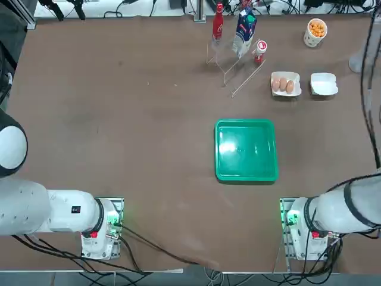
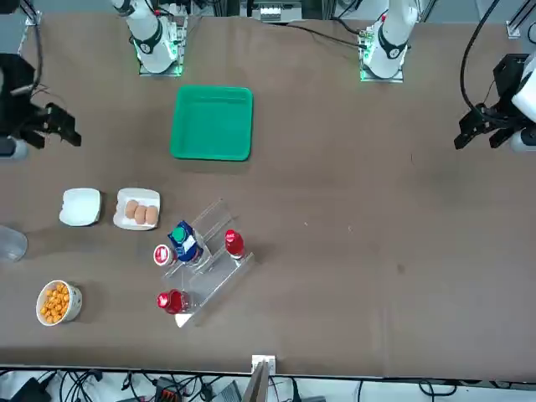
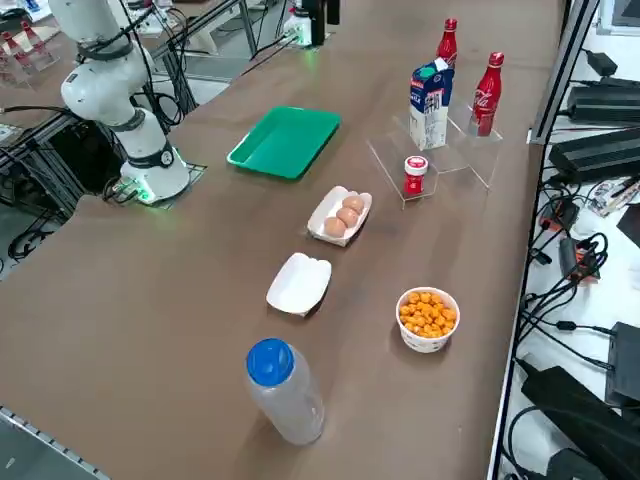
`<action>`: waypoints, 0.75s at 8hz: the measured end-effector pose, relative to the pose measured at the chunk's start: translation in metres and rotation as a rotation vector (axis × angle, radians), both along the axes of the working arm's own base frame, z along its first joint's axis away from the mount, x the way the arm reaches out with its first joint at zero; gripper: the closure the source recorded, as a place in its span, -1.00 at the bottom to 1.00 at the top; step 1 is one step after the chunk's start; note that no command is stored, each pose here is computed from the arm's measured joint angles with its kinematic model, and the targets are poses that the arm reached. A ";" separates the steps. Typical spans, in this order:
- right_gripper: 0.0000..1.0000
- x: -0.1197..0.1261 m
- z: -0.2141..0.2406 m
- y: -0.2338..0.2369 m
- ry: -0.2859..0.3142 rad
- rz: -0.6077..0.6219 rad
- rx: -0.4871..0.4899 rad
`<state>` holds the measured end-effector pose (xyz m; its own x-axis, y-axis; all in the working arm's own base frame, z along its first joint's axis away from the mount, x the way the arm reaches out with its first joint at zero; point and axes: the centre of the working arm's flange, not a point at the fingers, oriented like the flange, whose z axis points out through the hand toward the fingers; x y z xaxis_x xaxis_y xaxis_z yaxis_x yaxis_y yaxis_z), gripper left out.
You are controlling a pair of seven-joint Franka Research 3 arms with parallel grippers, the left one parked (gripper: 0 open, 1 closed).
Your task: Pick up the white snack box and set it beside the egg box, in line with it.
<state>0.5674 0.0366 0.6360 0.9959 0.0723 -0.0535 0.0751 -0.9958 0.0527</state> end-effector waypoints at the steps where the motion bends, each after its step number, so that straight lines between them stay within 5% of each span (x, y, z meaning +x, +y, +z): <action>1: -1.00 -0.020 0.000 -0.013 -0.009 -0.019 0.003; 3: -1.00 -0.041 -0.003 -0.043 -0.004 -0.068 0.018; 6: -1.00 -0.036 -0.019 -0.052 0.015 -0.092 0.048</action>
